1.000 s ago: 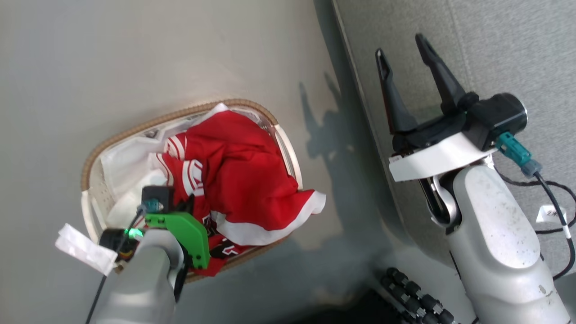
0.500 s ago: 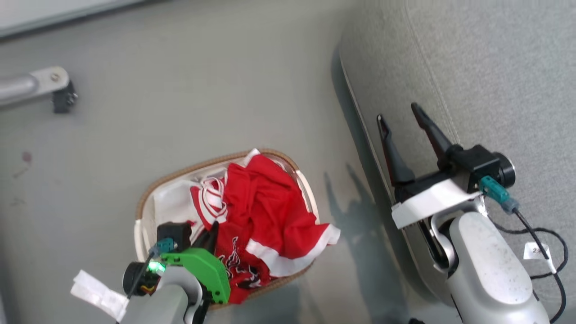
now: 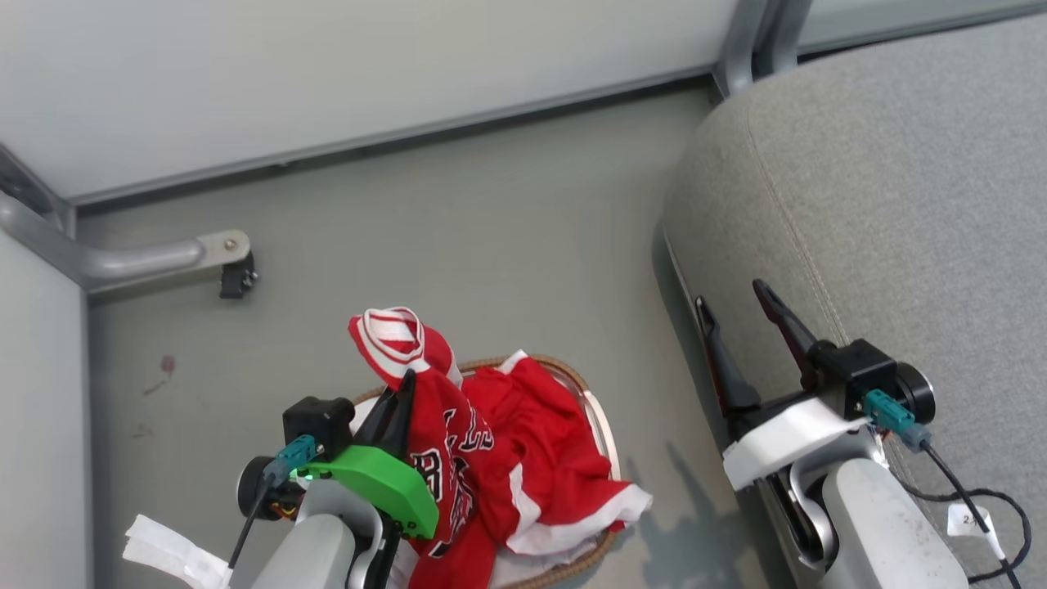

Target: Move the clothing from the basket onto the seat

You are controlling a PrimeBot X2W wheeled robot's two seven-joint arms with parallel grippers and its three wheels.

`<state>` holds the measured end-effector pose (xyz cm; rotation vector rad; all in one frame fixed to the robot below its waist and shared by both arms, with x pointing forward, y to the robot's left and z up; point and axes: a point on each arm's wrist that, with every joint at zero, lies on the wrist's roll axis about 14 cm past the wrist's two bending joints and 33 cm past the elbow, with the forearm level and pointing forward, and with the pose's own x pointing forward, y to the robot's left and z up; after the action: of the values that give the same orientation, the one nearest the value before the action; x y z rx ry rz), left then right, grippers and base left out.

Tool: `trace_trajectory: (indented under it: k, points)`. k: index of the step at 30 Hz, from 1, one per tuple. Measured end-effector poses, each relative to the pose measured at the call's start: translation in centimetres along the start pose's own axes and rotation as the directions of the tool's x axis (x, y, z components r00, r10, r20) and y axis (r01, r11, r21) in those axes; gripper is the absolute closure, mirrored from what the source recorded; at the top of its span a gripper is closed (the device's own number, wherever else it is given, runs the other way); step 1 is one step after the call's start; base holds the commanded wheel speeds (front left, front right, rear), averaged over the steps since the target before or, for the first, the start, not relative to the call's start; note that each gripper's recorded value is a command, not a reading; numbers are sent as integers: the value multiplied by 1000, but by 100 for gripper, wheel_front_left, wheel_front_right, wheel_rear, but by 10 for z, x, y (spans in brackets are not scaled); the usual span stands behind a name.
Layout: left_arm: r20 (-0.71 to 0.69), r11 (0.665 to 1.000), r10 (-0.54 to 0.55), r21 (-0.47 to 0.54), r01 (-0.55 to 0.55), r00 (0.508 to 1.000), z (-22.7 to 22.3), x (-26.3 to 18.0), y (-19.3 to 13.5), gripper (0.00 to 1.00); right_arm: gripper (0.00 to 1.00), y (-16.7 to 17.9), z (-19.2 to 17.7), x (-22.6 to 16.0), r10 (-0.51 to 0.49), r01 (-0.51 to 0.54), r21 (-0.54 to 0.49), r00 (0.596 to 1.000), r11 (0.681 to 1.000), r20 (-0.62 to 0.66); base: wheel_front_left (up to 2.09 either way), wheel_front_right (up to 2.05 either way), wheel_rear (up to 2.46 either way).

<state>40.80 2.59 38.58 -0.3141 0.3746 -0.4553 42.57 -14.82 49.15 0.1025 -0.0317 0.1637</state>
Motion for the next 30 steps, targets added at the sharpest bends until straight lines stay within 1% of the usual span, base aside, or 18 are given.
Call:
trace_trajectory:
  k: [5, 7, 8, 10, 17, 21, 24, 27, 28, 30]
  points:
    - [136, 999, -38, 36, 33, 990, 45, -9, -18, 100, 0, 11, 8, -10, 23, -23, 5, 1000, 1000, 19, 0, 0, 0]
    - [182, 997, -58, 56, 49, 982, 60, -13, -25, 100, 0, 14, 11, -14, 29, -29, 6, 999, 1000, 26, 0, 0, 0]
    - [227, 996, -76, 68, 62, 971, 76, -17, -33, 100, 0, 19, 13, -18, 38, -39, 7, 999, 999, 30, 0, 0, 0]
    - [264, 994, -89, 80, 70, 960, 89, -21, -39, 100, 0, 22, 15, -22, 46, -47, 7, 998, 999, 33, 0, 0, 0]
    - [354, 988, -125, 127, 85, 927, 123, -34, -53, 100, 0, 38, 19, -31, 88, -88, 8, 995, 996, 44, 0, 0, 0]
    - [387, 984, -148, 147, 97, 910, 137, -37, -61, 100, 0, 56, 15, -34, 144, -144, -1, 989, 990, 29, 0, 0, 0]
    - [402, 981, -163, 160, 106, 901, 145, -38, -65, 100, 0, 79, 8, -36, 220, -220, -8, 976, 976, 7, 0, 0, 0]
    - [413, 978, -181, 174, 118, 892, 151, -39, -71, 100, 0, 106, 2, -39, 306, -306, -4, 952, 952, -13, 0, 0, 0]
    - [420, 975, -197, 178, 132, 886, 154, -40, -76, 100, 0, 124, 4, -36, 363, -363, -6, 932, 932, -10, 0, 0, 0]
    - [426, 974, -206, 177, 142, 881, 158, -41, -79, 100, 0, 138, 6, -33, 406, -406, -14, 914, 914, -9, 0, 0, 0]
